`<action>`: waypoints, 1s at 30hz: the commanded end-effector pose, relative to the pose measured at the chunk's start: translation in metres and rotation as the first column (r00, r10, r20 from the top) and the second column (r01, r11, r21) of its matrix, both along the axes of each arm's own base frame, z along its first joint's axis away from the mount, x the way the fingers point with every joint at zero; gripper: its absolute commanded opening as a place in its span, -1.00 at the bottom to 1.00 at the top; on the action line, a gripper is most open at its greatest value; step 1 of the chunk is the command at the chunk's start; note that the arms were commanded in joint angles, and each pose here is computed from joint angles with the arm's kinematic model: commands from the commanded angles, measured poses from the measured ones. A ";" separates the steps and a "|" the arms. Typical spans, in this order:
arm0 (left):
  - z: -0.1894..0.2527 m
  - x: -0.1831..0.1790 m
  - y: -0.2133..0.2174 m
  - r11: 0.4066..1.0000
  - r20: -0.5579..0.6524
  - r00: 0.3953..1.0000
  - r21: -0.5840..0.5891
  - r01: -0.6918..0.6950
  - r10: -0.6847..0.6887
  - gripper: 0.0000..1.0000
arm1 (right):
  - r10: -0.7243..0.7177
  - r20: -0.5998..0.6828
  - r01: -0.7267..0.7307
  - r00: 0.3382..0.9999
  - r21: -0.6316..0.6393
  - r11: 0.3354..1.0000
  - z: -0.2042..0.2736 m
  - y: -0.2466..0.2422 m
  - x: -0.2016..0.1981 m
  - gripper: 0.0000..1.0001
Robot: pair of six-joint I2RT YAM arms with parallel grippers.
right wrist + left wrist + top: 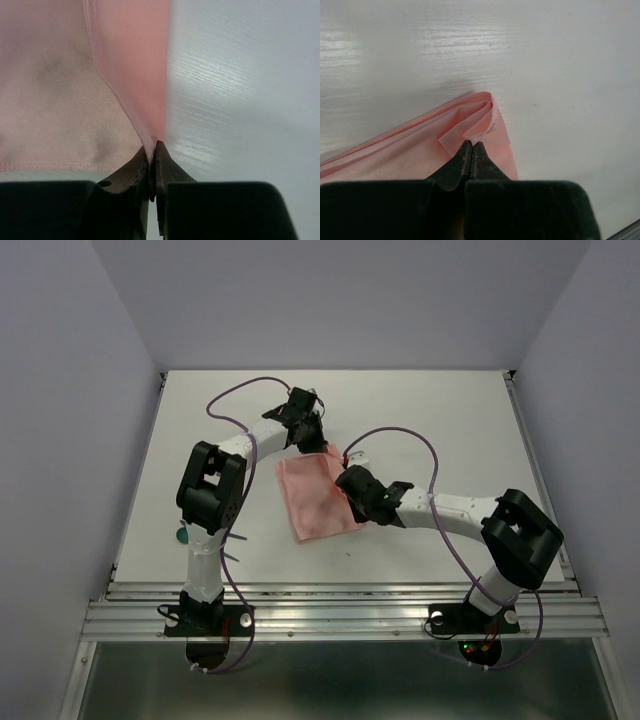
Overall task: Fold the napkin into a case and place the utensils inside
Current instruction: Fold the lower triangle-folded napkin at the center of the board.
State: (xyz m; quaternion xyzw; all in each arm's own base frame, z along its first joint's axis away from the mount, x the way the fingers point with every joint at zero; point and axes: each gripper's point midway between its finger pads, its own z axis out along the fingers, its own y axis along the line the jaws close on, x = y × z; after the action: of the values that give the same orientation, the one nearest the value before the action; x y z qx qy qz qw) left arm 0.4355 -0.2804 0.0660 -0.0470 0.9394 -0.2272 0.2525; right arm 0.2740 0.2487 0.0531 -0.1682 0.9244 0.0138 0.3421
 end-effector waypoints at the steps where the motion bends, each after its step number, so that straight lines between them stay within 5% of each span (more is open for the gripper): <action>1: 0.020 0.011 -0.003 1.000 0.048 0.999 -0.015 0.017 -0.016 -1.00 | -0.014 0.068 0.012 0.998 0.029 1.000 0.024 0.010 0.011 -0.88; 4: 0.018 0.010 -0.002 1.000 0.040 0.999 -0.015 0.023 -0.023 -1.00 | 0.002 0.062 -0.004 0.998 0.028 1.000 0.022 0.014 0.009 -0.92; 9: 0.007 0.003 0.002 1.000 0.006 1.000 -0.003 0.022 -0.022 -0.22 | 0.003 0.050 -0.004 0.999 0.025 1.000 0.017 0.016 0.008 -0.94; 15: 0.004 -0.005 0.007 1.000 -0.001 1.000 -0.013 0.001 -0.001 0.16 | -0.002 0.048 0.000 0.999 0.032 0.999 0.017 0.017 0.008 -0.93; 30: -0.014 -0.015 0.000 0.997 -0.047 0.999 -0.079 -0.029 0.025 -0.11 | -0.003 0.045 0.001 0.999 0.042 0.999 0.018 0.019 0.008 -0.94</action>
State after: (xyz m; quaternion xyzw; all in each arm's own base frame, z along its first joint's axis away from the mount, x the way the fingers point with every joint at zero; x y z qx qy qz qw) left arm 0.4167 -0.2783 0.0360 -0.0730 0.9425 -0.2443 0.2160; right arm 0.2744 0.2556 0.0568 -0.1702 0.9222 0.0179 0.3466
